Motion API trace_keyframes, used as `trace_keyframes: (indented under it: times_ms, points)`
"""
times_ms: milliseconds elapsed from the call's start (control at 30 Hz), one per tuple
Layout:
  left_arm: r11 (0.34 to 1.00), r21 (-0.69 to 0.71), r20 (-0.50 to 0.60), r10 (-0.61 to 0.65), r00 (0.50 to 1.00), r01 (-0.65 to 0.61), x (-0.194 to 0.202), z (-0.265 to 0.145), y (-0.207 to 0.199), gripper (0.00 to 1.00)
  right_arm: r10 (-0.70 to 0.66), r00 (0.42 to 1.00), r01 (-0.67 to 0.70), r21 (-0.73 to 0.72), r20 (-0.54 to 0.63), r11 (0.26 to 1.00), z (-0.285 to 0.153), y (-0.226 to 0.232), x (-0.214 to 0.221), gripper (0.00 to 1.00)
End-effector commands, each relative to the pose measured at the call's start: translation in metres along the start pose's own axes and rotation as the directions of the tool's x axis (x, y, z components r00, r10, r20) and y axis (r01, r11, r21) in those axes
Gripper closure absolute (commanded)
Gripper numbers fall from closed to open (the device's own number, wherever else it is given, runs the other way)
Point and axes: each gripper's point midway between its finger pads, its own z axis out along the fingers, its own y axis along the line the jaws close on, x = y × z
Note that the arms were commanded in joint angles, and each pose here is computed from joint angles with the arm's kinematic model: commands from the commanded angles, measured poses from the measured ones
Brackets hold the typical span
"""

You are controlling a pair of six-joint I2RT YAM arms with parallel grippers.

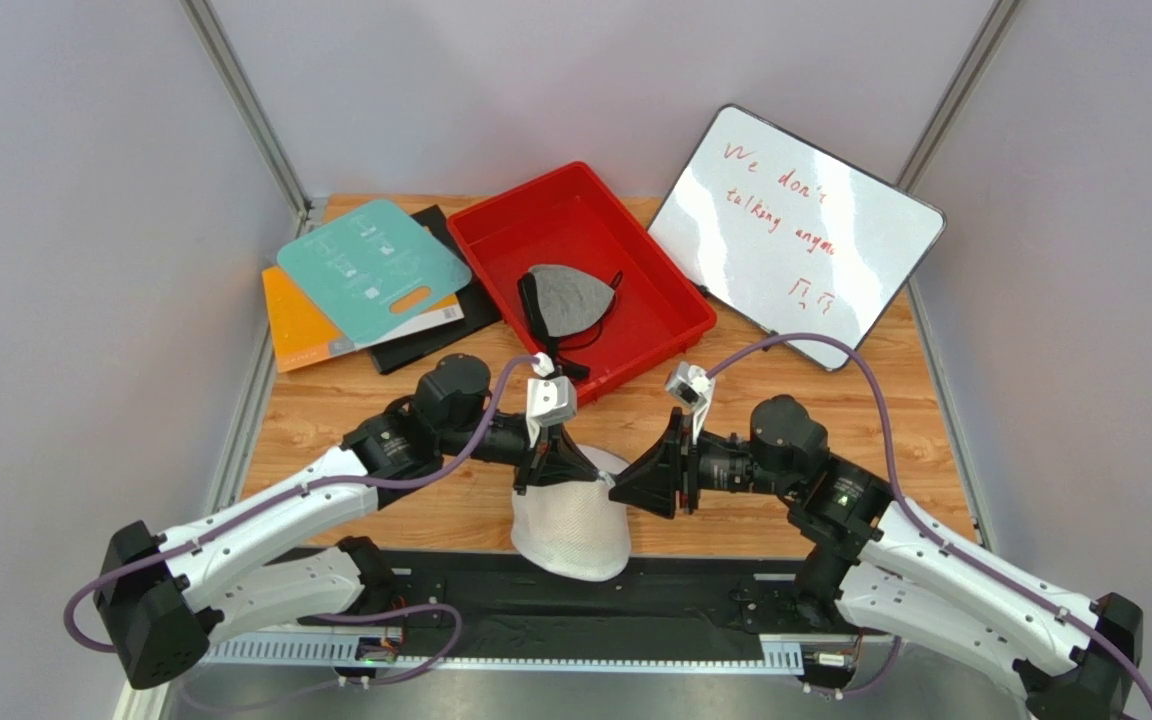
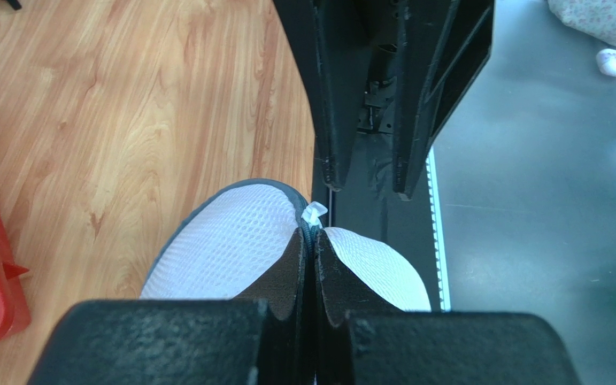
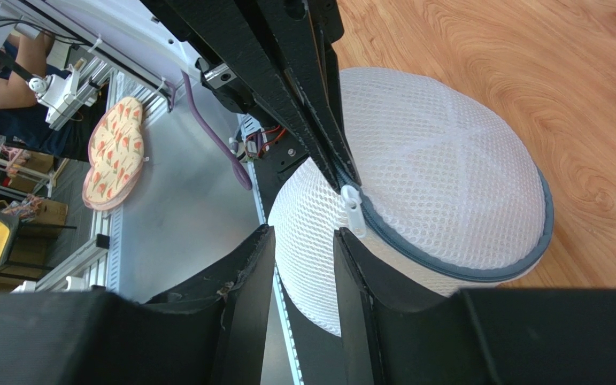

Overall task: Unzip the laundry bag and remove the bra
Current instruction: Unzip the laundry bag at the center of the board.

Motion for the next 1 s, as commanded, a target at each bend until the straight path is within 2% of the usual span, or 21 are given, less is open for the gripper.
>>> trace_keyframes:
  times_ms: [0, 367, 567, 800, 967]
  points:
    - [0.998, -0.008, 0.043, 0.070, 0.997, -0.070, -0.016, 0.000, 0.003, 1.00, -0.009, 1.000, 0.009, -0.041, 0.014, 0.999, -0.003, 0.011, -0.006, 0.62]
    - [0.997, -0.012, 0.048, 0.074, 0.996, -0.073, -0.018, -0.001, 0.002, 1.00, 0.034, 0.999, -0.033, 0.026, -0.030, 0.999, 0.007, -0.011, 0.010, 0.61]
    - [0.997, -0.017, 0.053, 0.081, 0.995, -0.080, -0.019, -0.003, 0.002, 1.00, 0.080, 0.996, -0.078, 0.043, -0.033, 0.996, 0.009, -0.014, 0.014, 0.58]
    - [0.997, -0.011, 0.057, 0.082, 0.995, -0.082, -0.019, -0.004, 0.000, 1.00, 0.094, 0.996, -0.094, 0.057, -0.004, 0.994, 0.007, -0.019, 0.012, 0.49]
    - [0.996, -0.008, 0.057, 0.084, 0.995, -0.083, -0.018, -0.004, -0.001, 1.00, 0.090, 0.996, -0.091, 0.033, 0.022, 0.995, 0.011, -0.017, 0.002, 0.46]
